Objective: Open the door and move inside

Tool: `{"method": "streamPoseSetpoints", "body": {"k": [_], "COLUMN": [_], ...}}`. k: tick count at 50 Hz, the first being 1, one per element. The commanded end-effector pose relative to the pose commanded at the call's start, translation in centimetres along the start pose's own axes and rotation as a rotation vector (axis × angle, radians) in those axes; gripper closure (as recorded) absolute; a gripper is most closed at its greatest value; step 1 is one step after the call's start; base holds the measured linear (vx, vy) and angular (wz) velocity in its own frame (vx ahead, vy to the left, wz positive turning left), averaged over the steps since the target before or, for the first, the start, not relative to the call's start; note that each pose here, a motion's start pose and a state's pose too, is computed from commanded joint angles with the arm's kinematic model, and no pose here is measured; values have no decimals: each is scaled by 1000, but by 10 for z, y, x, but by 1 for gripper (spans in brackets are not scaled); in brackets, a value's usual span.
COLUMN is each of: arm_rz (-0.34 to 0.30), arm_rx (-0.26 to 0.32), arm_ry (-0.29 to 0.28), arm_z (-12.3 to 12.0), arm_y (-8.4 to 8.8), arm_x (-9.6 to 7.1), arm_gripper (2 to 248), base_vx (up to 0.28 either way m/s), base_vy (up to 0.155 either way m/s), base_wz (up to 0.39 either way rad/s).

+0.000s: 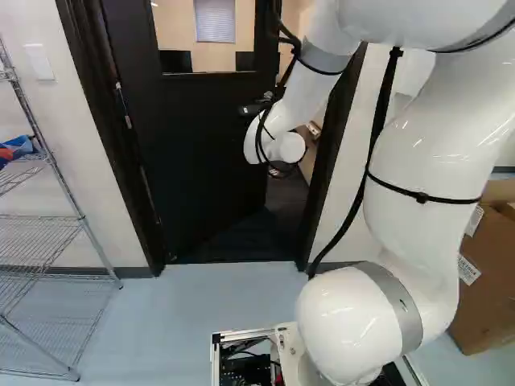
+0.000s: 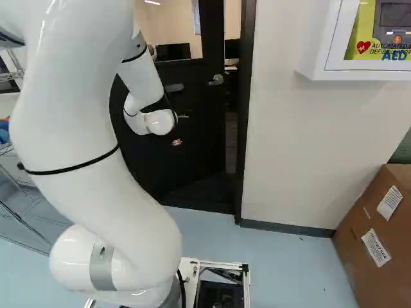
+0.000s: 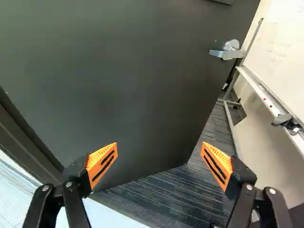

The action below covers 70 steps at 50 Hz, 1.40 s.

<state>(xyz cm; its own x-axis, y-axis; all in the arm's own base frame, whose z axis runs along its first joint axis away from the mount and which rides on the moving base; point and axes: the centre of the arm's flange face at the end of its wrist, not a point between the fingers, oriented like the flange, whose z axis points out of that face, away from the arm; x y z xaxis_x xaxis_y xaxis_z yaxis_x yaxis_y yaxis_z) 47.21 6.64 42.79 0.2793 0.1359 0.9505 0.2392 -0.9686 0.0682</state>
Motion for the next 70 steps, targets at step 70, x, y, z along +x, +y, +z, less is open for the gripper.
{"method": "streamPoseSetpoints", "body": {"k": [70], "arm_rz": [101], "arm_rx": [-208], "arm_ry": [-6], "arm_z": [-130], "arm_y": [46], "arm_x": [-48], "arm_gripper": [3], "base_vx": [0], "base_vy": [0], "base_wz": [0]}}
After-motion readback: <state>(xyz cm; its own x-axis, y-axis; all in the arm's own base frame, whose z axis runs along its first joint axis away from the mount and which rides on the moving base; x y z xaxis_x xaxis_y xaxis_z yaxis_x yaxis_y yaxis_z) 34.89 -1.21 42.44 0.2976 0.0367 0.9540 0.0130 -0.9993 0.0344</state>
